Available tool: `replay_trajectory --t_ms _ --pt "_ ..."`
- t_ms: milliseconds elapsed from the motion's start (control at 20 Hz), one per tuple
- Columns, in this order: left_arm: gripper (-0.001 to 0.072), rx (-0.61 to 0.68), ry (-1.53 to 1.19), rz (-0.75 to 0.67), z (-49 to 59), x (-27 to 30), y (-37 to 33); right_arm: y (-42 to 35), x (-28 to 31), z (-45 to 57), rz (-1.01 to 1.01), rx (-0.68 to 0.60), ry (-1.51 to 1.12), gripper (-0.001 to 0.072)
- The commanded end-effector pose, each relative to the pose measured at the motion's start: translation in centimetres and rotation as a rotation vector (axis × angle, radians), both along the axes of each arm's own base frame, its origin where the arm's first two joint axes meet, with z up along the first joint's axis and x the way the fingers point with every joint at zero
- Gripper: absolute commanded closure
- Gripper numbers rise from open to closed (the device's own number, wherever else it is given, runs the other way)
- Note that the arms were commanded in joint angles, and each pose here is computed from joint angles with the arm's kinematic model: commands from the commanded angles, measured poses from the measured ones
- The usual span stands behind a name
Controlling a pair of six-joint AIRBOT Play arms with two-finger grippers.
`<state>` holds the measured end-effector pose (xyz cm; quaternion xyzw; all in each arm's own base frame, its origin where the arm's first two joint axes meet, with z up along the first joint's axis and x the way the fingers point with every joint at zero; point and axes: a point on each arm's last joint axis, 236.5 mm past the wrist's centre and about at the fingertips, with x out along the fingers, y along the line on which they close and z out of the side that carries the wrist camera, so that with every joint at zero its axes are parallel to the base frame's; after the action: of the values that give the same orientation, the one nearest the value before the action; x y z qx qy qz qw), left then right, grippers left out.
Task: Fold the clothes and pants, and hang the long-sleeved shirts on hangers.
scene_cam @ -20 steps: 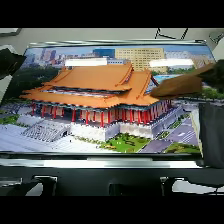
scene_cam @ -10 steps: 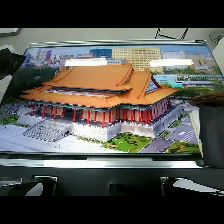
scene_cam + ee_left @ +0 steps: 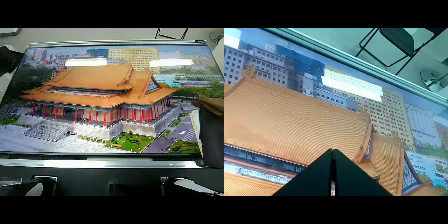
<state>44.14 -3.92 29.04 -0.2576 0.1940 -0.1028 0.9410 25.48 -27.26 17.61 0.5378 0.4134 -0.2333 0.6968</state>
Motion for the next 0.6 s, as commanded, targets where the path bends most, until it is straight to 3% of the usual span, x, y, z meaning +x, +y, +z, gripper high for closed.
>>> replay_trajectory --t_ms 0,200,550 --pt "0.0684 0.005 -0.009 0.002 0.2 0.0 0.1 0.0 -5.0 -3.3 -0.039 0.005 0.223 0.0669" --pt "0.0683 0.004 -0.009 0.002 0.2 0.0 0.1 0.9 -11.6 -9.1 -0.048 0.033 0.509 0.0669" --pt "0.0683 0.004 -0.01 0.002 0.2 0.0 0.1 0.3 -12.3 -16.6 -0.08 0.026 0.546 0.0668"
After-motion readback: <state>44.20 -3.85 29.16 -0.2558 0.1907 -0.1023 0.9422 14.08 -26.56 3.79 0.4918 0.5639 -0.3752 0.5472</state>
